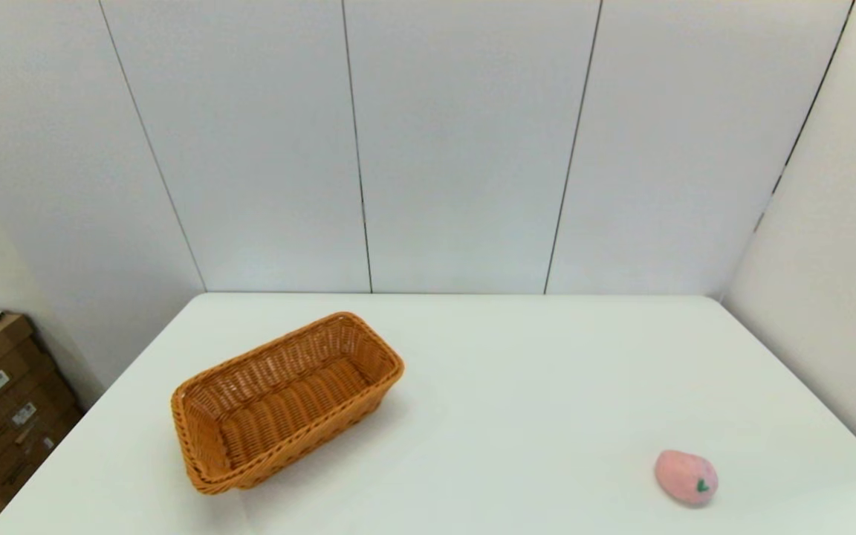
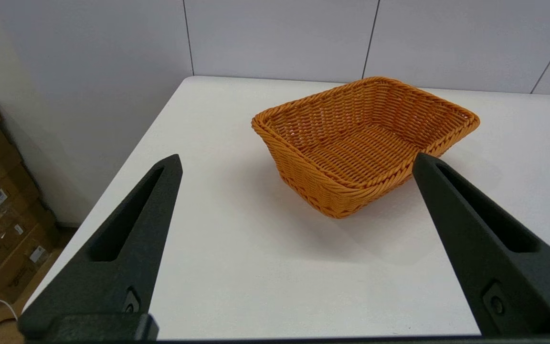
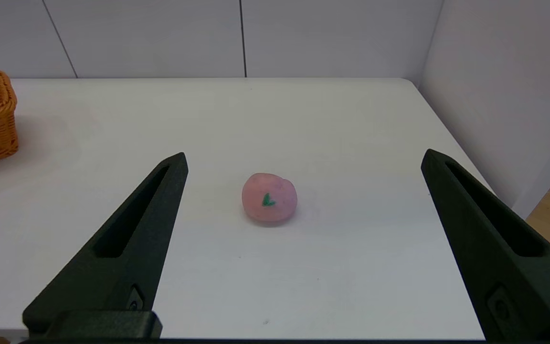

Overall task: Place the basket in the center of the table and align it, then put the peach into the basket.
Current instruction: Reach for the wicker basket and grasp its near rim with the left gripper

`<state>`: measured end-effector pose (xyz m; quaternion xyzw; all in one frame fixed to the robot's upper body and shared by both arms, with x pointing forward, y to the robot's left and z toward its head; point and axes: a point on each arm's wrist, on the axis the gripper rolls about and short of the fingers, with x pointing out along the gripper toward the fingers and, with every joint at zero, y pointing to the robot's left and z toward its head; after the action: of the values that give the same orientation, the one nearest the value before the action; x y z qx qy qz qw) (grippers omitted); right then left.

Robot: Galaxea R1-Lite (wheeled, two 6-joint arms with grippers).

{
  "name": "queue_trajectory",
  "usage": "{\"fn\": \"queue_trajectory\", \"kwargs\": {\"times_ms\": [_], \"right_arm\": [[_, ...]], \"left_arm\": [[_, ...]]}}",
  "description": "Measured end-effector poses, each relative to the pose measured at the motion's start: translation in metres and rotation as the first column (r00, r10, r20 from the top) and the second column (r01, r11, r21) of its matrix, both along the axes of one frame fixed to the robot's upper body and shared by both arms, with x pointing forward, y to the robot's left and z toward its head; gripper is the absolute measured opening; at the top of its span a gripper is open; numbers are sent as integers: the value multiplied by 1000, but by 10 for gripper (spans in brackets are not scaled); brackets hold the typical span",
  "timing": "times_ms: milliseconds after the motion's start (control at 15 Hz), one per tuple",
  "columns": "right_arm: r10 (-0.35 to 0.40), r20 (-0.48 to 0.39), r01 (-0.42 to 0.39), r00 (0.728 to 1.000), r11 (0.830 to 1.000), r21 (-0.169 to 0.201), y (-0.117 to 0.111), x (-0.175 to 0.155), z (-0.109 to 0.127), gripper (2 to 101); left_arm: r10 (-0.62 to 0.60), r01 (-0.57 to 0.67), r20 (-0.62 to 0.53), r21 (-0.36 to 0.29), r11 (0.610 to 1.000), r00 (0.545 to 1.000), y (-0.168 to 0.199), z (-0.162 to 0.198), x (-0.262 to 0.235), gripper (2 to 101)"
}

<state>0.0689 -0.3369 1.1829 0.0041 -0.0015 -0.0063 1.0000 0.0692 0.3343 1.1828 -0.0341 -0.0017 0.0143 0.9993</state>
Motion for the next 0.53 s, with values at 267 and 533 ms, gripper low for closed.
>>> {"fn": "queue_trajectory", "kwargs": {"times_ms": [267, 533], "right_arm": [[0, 0, 0, 1000, 1000, -1, 0, 0, 0, 971], [-1, 1, 1, 1000, 1000, -3, 0, 0, 0, 971]], "left_arm": [[0, 0, 0, 0, 1000, 1000, 0, 0, 0, 978], [3, -3, 6, 0, 1000, 1000, 0, 1, 0, 978]]}}
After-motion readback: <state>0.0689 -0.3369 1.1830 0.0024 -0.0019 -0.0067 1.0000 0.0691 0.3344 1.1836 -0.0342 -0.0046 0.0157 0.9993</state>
